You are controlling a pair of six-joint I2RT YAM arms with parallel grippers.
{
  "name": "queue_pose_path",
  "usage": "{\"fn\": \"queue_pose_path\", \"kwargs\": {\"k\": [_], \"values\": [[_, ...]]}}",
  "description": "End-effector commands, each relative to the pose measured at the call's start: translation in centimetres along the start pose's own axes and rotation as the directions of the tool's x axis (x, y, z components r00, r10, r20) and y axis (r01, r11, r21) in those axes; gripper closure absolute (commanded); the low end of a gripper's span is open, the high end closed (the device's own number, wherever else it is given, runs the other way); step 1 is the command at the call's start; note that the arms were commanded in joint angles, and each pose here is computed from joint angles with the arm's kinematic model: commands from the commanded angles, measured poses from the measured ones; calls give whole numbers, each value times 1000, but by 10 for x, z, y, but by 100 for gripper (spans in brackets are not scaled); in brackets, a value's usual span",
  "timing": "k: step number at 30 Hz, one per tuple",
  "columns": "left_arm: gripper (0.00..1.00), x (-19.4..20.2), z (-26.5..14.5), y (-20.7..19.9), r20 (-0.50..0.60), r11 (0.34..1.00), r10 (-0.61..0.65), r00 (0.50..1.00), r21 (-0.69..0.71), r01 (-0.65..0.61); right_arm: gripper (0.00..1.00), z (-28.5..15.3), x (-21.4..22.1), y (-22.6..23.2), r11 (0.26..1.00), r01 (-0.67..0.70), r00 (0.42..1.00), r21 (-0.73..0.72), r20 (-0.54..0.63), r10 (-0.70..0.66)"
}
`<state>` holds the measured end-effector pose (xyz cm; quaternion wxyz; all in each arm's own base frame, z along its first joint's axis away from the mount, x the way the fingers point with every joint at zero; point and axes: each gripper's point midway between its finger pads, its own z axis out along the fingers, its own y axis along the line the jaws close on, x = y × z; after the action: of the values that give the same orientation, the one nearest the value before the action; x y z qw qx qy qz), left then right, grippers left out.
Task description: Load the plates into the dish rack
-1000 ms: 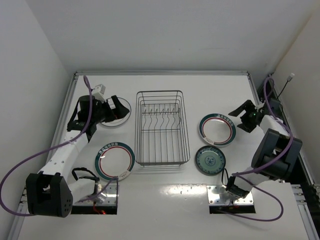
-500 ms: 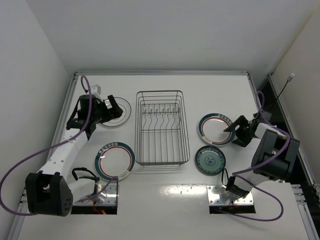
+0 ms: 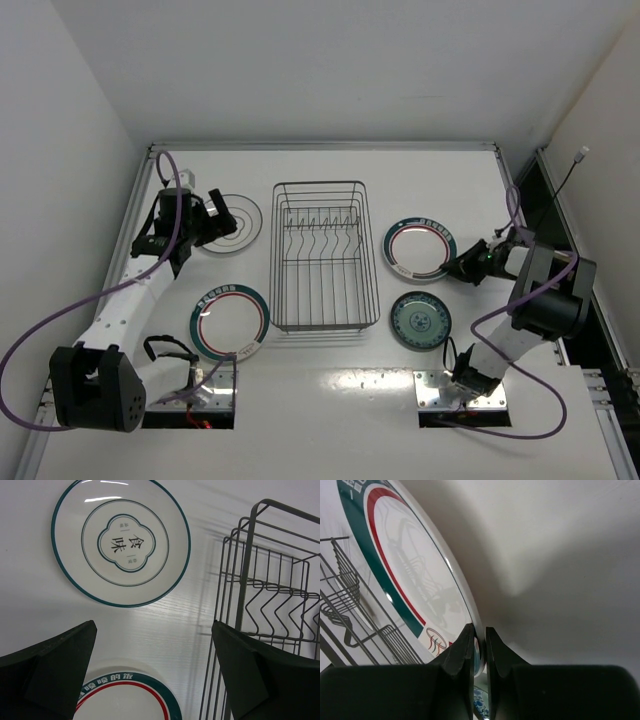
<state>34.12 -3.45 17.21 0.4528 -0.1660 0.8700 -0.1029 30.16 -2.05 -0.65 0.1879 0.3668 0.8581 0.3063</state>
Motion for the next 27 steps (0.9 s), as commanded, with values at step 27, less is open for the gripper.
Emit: {"fn": "queue_pose_path", "kwargs": {"k": [27], "values": [[0,-2,5,-4,-32,999,-34,999,11,35,100,-102,-29,251,803,491,643,339,481,-596]]}}
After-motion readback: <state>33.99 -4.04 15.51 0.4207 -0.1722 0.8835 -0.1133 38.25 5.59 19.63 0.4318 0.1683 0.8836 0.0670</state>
